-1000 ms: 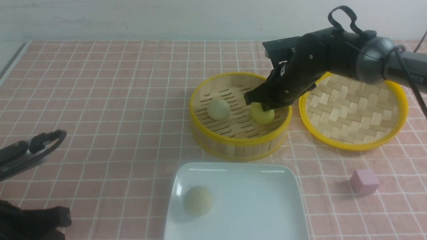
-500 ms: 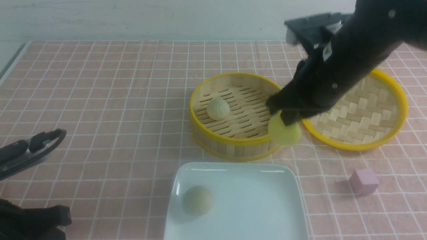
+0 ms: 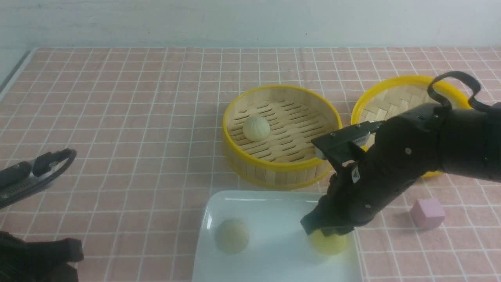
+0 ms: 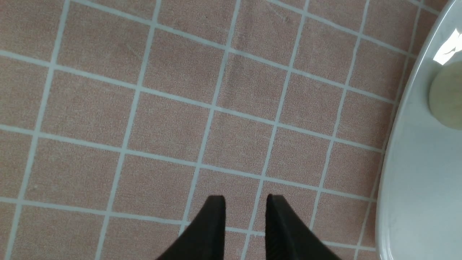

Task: Put the steamed buns into the plate on the pink tablecloth.
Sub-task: 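Move the steamed bun from the bamboo steamer onto the white plate with the right gripper, then reach into the bamboo steamer and grasp a bun with the left gripper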

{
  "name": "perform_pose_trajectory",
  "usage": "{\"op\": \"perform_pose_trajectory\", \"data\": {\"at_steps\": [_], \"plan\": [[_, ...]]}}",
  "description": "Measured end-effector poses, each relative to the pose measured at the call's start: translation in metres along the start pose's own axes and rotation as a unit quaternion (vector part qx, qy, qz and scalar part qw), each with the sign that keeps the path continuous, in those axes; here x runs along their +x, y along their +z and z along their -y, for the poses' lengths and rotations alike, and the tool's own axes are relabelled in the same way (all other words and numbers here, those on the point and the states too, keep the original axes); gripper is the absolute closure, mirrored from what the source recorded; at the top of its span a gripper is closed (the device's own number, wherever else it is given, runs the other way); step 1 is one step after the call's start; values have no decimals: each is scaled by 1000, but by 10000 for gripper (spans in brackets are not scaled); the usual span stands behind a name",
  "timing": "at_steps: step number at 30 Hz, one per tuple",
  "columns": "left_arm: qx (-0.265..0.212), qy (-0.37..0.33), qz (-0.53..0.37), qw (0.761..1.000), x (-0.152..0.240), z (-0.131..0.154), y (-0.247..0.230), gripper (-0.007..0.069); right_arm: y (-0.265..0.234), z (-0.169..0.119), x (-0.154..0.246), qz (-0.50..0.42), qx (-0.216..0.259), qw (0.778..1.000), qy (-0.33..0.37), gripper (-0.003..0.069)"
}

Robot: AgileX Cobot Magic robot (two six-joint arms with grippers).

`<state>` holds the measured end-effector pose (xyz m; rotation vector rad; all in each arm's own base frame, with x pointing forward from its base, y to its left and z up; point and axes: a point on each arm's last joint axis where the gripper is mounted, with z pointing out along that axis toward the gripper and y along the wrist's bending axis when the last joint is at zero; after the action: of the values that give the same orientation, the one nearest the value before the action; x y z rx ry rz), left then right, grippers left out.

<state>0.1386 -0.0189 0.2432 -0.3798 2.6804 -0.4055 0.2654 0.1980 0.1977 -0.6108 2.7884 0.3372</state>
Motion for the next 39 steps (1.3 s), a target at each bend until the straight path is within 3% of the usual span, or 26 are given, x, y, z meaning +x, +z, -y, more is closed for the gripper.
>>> {"op": "perform_pose_trajectory", "data": {"at_steps": [4, 8, 11, 15, 18, 23, 29, 34, 39], "plan": [[0, 0, 7, 1000, -1, 0, 0, 426, -3, -1, -2, -5, 1, 1000, -5, 335], [1, 0, 8, 1000, -2, 0, 0, 424, -30, 0, -10, -16, 30, 997, -63, 294], [1, 0, 10, 1000, -2, 0, 0, 424, -61, 2, -13, -11, 64, 994, -93, 360], [1, 0, 10, 1000, -2, 0, 0, 434, -117, 6, 2, 11, 92, 991, -97, 565], [5, -4, 15, 1000, -3, 1, 0, 459, -143, 7, 20, 24, 94, 991, -94, 659], [74, -45, 34, 996, -28, 20, 0, 607, -175, 15, 80, 62, 90, 990, -92, 672], [137, -33, 3, 990, -57, 41, 5, 624, -174, 25, 119, 112, 96, 984, -101, 671], [171, 6, -51, 984, -86, 78, 28, 624, -168, 31, 138, 158, 103, 976, -110, 670], [195, 61, -79, 976, -107, 147, 66, 620, -168, 33, 142, 182, 105, 971, -116, 667]]}}
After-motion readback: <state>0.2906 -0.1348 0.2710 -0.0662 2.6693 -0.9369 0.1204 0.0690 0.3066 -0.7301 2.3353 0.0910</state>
